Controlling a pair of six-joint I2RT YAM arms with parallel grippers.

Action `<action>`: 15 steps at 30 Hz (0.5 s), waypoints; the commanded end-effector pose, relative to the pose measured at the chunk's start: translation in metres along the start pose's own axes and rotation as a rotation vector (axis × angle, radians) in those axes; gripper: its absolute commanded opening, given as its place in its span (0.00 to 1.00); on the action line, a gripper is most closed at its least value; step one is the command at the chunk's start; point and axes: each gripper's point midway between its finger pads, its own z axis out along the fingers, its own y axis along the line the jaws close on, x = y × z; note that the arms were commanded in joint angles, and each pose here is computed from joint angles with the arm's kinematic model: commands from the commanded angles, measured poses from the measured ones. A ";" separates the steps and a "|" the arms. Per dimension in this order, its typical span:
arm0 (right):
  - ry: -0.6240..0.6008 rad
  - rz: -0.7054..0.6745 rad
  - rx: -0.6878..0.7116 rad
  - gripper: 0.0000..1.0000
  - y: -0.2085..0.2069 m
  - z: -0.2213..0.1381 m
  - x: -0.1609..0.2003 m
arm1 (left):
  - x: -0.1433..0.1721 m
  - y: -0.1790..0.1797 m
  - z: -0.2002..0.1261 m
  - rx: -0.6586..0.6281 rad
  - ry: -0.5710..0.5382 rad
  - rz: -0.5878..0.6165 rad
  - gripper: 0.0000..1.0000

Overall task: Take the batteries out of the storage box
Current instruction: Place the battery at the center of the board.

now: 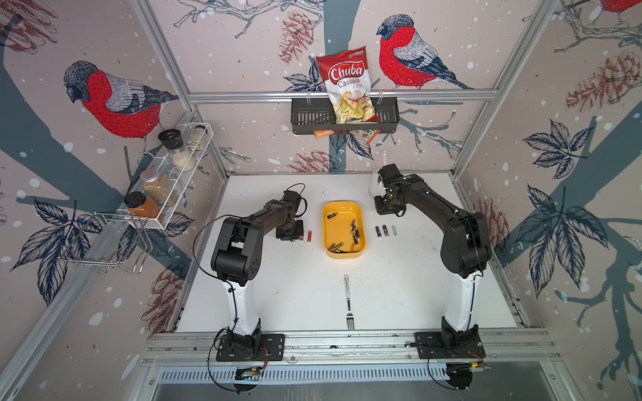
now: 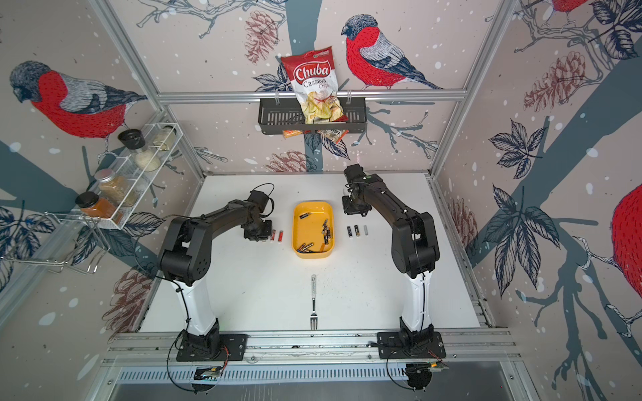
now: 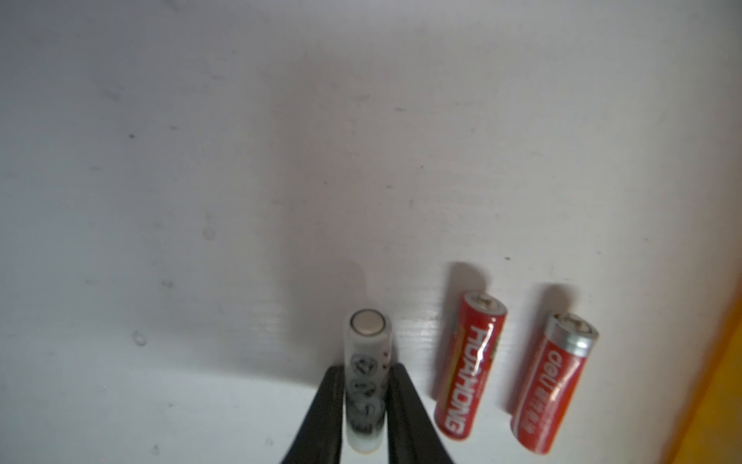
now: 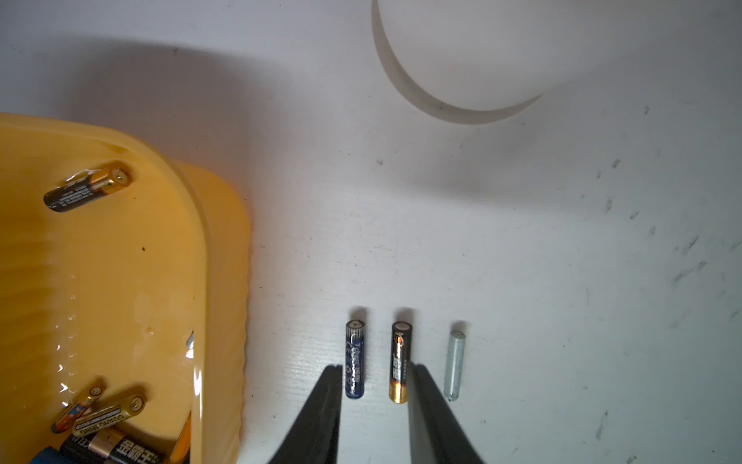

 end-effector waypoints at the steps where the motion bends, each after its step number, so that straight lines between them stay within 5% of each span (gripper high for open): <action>1: 0.004 0.009 0.013 0.34 -0.002 -0.001 0.001 | 0.011 0.004 0.004 -0.014 0.043 0.004 0.24; 15: -0.003 0.009 0.008 0.34 0.000 -0.003 -0.001 | 0.008 0.005 0.002 -0.019 0.036 0.001 0.23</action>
